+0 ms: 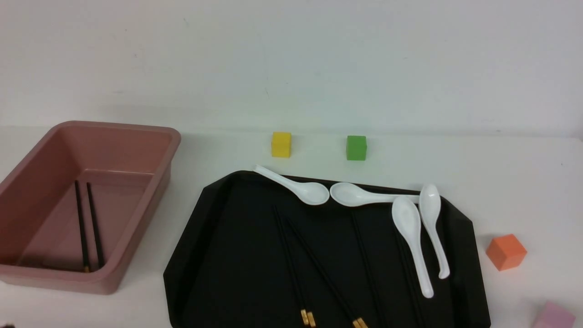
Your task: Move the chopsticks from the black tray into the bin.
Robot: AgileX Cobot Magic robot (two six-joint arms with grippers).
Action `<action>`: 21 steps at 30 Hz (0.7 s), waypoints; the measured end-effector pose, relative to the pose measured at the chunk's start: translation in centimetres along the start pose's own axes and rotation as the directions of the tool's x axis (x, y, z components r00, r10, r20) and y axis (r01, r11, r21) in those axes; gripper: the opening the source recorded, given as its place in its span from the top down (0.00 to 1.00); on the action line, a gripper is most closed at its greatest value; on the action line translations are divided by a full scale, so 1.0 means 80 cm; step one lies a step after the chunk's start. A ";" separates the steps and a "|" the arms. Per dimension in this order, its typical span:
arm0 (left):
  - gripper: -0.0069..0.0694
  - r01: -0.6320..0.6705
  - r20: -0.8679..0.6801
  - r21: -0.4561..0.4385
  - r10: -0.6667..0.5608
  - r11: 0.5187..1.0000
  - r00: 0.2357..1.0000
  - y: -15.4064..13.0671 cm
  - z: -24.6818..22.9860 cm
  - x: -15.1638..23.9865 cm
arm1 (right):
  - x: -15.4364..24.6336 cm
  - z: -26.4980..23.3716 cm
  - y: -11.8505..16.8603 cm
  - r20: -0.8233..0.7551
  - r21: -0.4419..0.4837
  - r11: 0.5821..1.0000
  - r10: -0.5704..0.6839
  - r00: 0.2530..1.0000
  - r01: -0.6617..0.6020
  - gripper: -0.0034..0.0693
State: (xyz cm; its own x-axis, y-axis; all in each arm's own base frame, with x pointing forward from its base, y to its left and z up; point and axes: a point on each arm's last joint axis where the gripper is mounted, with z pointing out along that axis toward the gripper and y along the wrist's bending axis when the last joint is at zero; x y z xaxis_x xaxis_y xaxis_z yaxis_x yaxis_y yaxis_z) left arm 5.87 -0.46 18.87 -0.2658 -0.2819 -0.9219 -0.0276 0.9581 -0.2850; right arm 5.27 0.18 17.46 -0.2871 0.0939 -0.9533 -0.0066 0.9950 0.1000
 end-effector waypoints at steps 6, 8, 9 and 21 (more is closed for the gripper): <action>0.89 0.032 0.007 -0.016 -0.032 0.999 0.999 0.005 -0.004 0.012 | 0.000 0.000 0.000 0.000 -0.001 1.000 0.000 1.000 0.000 0.62; 0.89 0.033 0.007 -0.027 -0.033 0.999 0.999 0.007 -0.004 0.012 | 0.000 0.000 0.000 0.000 -0.001 1.000 0.000 1.000 0.000 0.62; 0.88 0.031 0.007 -0.034 -0.030 0.999 1.000 0.007 -0.004 0.012 | 0.000 0.000 0.000 0.000 -0.001 1.000 0.000 1.000 0.000 0.62; 0.87 -0.018 -0.049 0.009 0.019 1.000 0.999 0.008 -0.002 0.024 | 0.000 0.000 0.000 0.000 -0.001 1.000 0.000 1.000 0.000 0.62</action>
State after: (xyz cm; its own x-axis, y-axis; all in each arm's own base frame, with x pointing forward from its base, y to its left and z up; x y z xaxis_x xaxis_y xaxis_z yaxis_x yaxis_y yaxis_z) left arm 5.23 -0.39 16.98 -0.3134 -0.2609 -0.9131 -0.0143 0.9627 -0.2702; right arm 5.27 0.19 17.46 -0.2873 0.0935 -0.9533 -0.0077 0.9950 0.1000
